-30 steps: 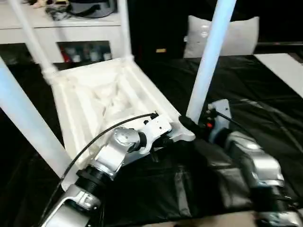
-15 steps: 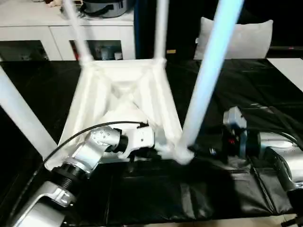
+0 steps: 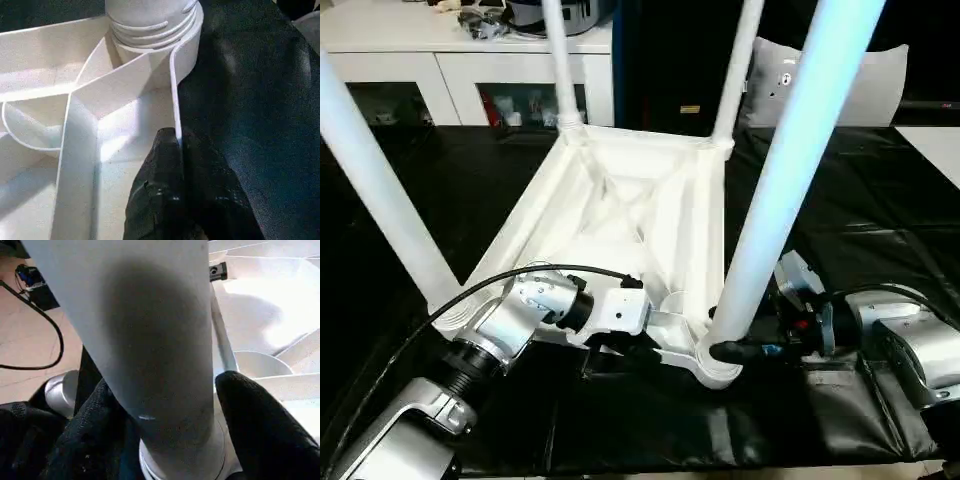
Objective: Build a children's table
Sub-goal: Rotate leg to tighten
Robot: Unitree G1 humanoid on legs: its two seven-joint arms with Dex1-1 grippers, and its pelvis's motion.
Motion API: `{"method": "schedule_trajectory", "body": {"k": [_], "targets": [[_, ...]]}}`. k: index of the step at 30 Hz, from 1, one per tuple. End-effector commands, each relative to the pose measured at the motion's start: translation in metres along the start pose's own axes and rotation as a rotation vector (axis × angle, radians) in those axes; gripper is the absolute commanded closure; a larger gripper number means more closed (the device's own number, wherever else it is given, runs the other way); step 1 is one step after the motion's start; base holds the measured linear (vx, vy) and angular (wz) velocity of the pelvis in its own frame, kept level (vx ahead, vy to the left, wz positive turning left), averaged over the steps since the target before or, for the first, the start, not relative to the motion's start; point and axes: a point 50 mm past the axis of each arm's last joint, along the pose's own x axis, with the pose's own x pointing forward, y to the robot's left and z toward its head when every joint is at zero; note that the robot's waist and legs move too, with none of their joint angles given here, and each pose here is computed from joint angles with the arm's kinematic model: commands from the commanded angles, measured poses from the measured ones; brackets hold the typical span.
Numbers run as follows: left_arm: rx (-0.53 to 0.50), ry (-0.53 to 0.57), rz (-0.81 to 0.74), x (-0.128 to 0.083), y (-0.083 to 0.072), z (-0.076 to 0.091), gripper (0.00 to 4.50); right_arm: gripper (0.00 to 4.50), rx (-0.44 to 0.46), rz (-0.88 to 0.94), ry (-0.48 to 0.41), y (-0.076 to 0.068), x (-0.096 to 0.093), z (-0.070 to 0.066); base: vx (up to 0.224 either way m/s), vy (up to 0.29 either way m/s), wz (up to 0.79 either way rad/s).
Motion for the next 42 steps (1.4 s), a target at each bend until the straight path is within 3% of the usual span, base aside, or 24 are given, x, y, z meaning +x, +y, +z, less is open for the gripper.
{"method": "schedule_trajectory", "body": {"k": [1, 8, 11, 12, 14, 15, 21, 23, 24, 25, 26, 28, 32, 34, 35, 40, 42], "targets": [[0.058, 0.014, -0.058, 0.005, 0.000, 0.007, 4.50, 1.97, -0.002, 0.006, -0.009, 0.001, 0.000, 0.001, 0.000, 0.000, 0.00], [-0.010, -0.007, -0.029, 0.003, -0.001, 0.005, 4.50, 2.41, 0.039, -0.011, -0.088, 0.003, 0.006, 0.006, 0.000, 0.000, 0.00], [-0.087, -0.010, 0.057, 0.004, 0.004, 0.003, 4.50, 2.42, 0.074, -0.144, -0.118, -0.006, 0.013, 0.008, 0.000, 0.000, 0.00], [-0.186, -0.022, 0.168, 0.008, 0.010, 0.005, 4.50, 2.42, 0.111, -0.336, -0.129, -0.021, 0.022, 0.008, 0.000, 0.000, 0.00], [-0.237, -0.026, 0.216, 0.010, 0.013, 0.005, 4.50, 2.42, 0.129, -0.415, -0.134, -0.027, 0.026, 0.009, 0.000, 0.000, 0.00], [-0.309, -0.056, 0.297, 0.017, 0.018, 0.011, 4.50, 2.43, 0.168, -0.536, -0.143, -0.036, 0.033, 0.009, 0.000, 0.000, 0.00], [-0.452, -0.125, 0.465, 0.039, 0.032, 0.029, 4.50, 2.46, 0.268, -0.787, -0.156, -0.052, 0.047, 0.011, 0.000, 0.000, 0.00], [-0.471, -0.152, 0.500, 0.046, 0.036, 0.037, 4.50, 2.46, 0.228, -0.790, -0.206, -0.054, 0.050, 0.015, 0.000, 0.000, 0.00], [-0.474, -0.165, 0.507, 0.049, 0.037, 0.041, 4.50, 2.46, 0.208, -0.775, -0.241, -0.054, 0.052, 0.018, 0.000, 0.000, 0.00], [-0.474, -0.167, 0.510, 0.050, 0.037, 0.044, 4.50, 1.93, 0.199, -0.773, -0.253, -0.053, 0.053, 0.018, 0.000, 0.000, 0.00], [-0.464, -0.161, 0.512, 0.051, 0.037, 0.045, 4.50, 1.79, 0.194, -0.780, -0.255, -0.053, 0.052, 0.018, 0.000, 0.000, 0.00], [-0.447, -0.140, 0.521, 0.048, 0.038, 0.043, 4.50, 1.80, 0.206, -0.796, -0.266, -0.053, 0.049, 0.017, 0.000, 0.000, 0.00], [-0.403, -0.093, 0.531, 0.040, 0.037, 0.034, 4.50, 1.33, 0.148, -0.764, -0.277, -0.049, 0.041, 0.019, 0.000, 0.000, 0.00], [-0.378, -0.074, 0.505, 0.036, 0.034, 0.028, 4.50, 1.28, 0.064, -0.698, -0.284, -0.042, 0.032, 0.021, 0.000, 0.000, 0.00], [-0.349, -0.072, 0.483, 0.035, 0.032, 0.027, 4.50, 1.04, 0.038, -0.686, -0.275, -0.041, 0.028, 0.019, 0.000, 0.000, 0.00], [-0.288, -0.058, 0.406, 0.029, 0.026, 0.022, 4.50, 0.68, 0.001, -0.604, -0.255, -0.034, 0.010, 0.016, 0.000, 0.000, 0.00], [-0.196, -0.047, 0.332, 0.024, 0.021, 0.019, 4.50, 0.54, -0.002, -0.510, -0.211, -0.028, -0.003, 0.013, 0.000, 0.000, 0.00]]}}
